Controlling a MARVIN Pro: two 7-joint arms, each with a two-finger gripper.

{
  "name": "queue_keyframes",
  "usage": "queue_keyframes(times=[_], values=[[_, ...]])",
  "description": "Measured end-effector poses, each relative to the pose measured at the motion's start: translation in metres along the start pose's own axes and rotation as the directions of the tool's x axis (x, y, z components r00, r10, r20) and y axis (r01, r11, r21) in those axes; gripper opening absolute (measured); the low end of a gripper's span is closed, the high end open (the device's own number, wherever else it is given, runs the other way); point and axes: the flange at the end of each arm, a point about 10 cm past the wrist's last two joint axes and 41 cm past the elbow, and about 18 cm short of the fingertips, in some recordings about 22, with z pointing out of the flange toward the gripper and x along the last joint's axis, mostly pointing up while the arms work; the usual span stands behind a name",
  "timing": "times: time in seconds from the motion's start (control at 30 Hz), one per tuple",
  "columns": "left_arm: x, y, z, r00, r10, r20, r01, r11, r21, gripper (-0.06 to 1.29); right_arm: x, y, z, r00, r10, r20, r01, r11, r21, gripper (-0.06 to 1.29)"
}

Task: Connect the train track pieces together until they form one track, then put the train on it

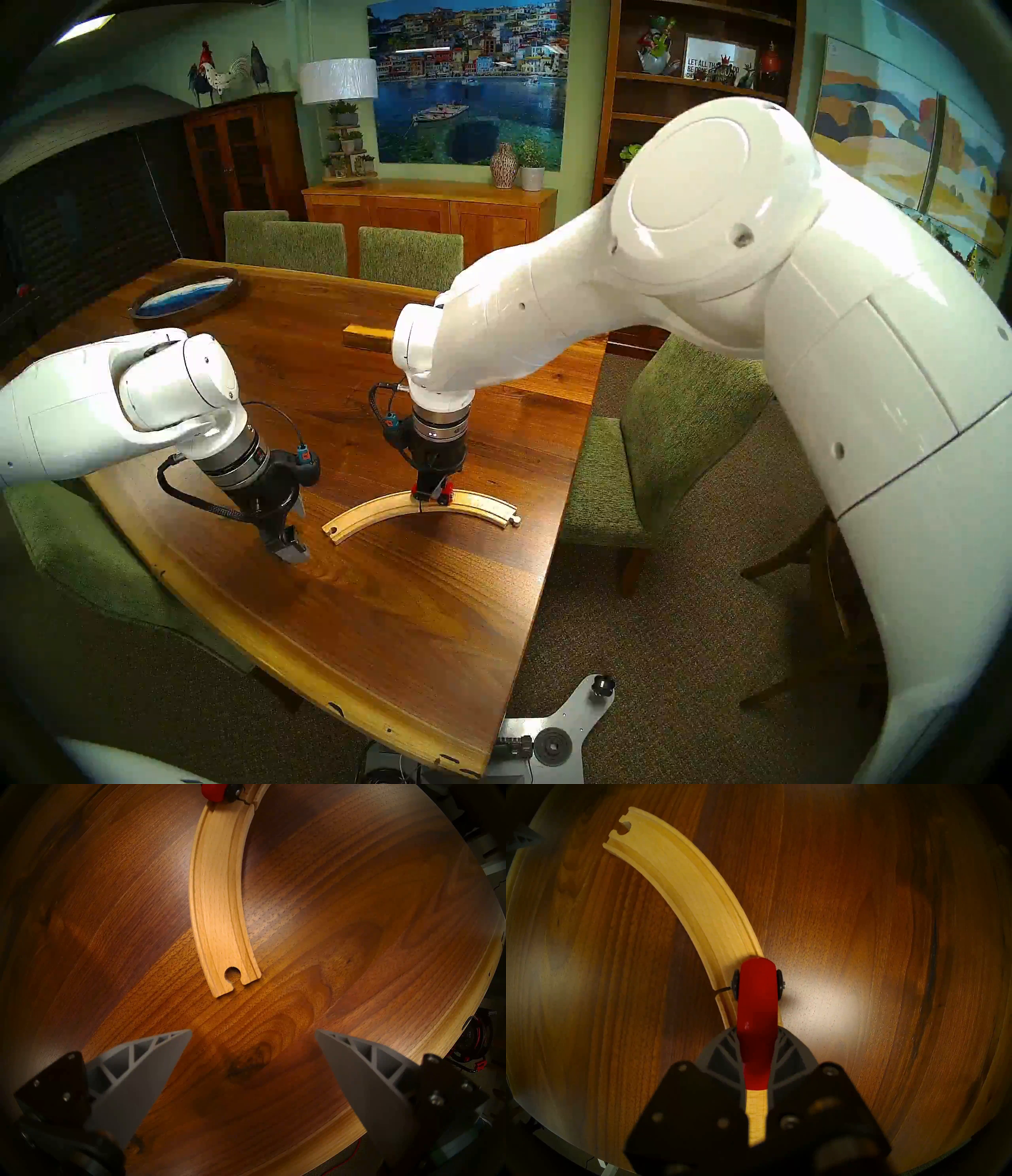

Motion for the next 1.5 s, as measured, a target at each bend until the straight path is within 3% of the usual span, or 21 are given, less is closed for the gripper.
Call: queue_keyframes(times=[0.73, 1.5], values=[[0.000, 0.000, 0.000, 1.000, 0.000, 0.000, 0.000, 1.000, 0.000, 1.21, -0.012, 0.000, -0.010, 0.997, -0.001, 0.072, 0.001, 1.000, 0.002, 0.03], [0.000, 0.000, 0.000, 1.000, 0.000, 0.000, 0.000, 1.000, 0.000, 1.21, -0.008, 0.001, -0.006, 0.996, -0.038, 0.079, 0.039, 0.999, -0.005, 0.03]])
